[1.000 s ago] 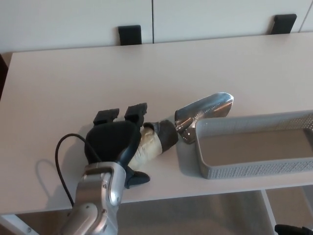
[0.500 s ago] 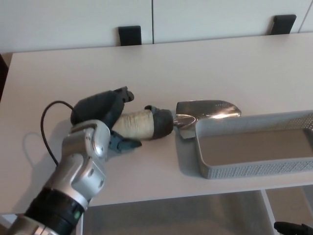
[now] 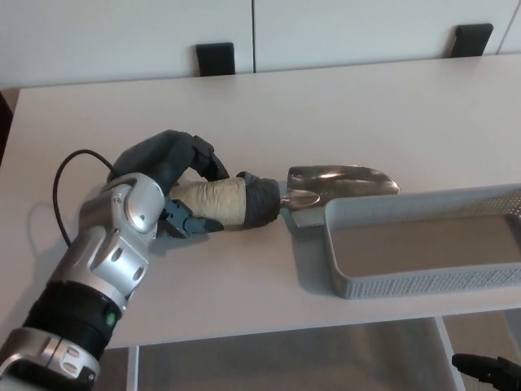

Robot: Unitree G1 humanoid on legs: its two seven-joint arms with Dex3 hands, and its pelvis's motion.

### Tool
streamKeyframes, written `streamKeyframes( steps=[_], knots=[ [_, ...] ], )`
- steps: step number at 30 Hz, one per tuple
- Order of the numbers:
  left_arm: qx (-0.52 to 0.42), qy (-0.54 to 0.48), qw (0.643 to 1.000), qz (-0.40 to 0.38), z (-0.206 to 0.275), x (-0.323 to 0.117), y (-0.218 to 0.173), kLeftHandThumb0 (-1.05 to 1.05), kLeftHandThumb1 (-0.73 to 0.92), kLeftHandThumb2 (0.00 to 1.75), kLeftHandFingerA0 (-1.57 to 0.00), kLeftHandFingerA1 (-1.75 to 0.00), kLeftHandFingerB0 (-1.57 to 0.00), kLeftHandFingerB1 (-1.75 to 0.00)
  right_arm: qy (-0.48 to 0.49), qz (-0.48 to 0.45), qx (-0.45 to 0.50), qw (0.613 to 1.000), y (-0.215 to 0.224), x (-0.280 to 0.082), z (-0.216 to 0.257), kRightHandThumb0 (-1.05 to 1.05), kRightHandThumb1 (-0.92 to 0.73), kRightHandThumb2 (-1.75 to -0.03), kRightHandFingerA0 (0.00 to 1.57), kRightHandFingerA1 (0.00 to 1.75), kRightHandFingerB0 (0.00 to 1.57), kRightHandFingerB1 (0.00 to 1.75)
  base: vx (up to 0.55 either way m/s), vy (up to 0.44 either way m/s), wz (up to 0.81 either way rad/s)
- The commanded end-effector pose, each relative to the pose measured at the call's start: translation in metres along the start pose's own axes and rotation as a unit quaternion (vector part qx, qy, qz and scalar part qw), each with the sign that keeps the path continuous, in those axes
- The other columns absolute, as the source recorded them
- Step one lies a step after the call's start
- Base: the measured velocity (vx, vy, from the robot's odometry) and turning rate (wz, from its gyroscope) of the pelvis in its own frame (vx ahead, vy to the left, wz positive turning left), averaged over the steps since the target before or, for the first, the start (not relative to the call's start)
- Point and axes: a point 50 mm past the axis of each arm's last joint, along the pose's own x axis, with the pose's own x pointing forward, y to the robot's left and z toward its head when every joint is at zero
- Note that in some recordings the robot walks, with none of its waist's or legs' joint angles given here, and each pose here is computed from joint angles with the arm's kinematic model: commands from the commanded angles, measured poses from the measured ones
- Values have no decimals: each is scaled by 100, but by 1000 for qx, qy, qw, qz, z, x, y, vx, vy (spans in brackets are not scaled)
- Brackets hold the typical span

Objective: The robot walks towards a desk on which a shovel is kept on the left hand side and a container is kept on the right hand side. The robot picks up the shovel using its left hand and places it in the container.

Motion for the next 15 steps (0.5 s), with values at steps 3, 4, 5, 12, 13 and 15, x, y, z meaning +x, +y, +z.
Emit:
streamKeyframes(
  steps=[3,4,5,12,13,15],
  knots=[
    [-48,-10,994,-102,-20,-5,-34,-42,34,93,-150,-91,-112,-94,-5,-3,9,1000,-8,-1,6,-17,-43,-56,80,70,58,57,0,0,0],
    [-48,-10,994,-102,-18,-4,-33,-44,31,99,-141,-109,-110,-100,-6,-4,7,1000,-8,-1,7,-18,-42,-57,80,69,58,57,0,0,0],
    [-60,-10,993,-99,-17,-5,-33,-43,30,100,-141,-109,-111,-101,-7,-2,4,1000,-8,-1,7,-20,-41,-58,80,70,58,58,0,0,0],
    [-227,-6,973,-36,-19,-5,-30,-28,22,108,-153,-93,-116,-96,-5,-4,-4,1000,-9,-1,8,-22,-41,-59,80,70,58,57,0,0,0],
    [-247,1,969,-25,-20,-5,-30,-28,22,108,-153,-93,-116,-96,-7,-3,-4,1000,-9,-1,8,-22,-41,-59,80,70,58,57,0,0,0],
    [-349,9,937,8,-20,-5,-28,-36,32,100,-150,-100,-109,-100,-8,-4,-3,1000,-10,0,9,-16,-43,-52,81,67,62,55,0,0,0]
  ],
)
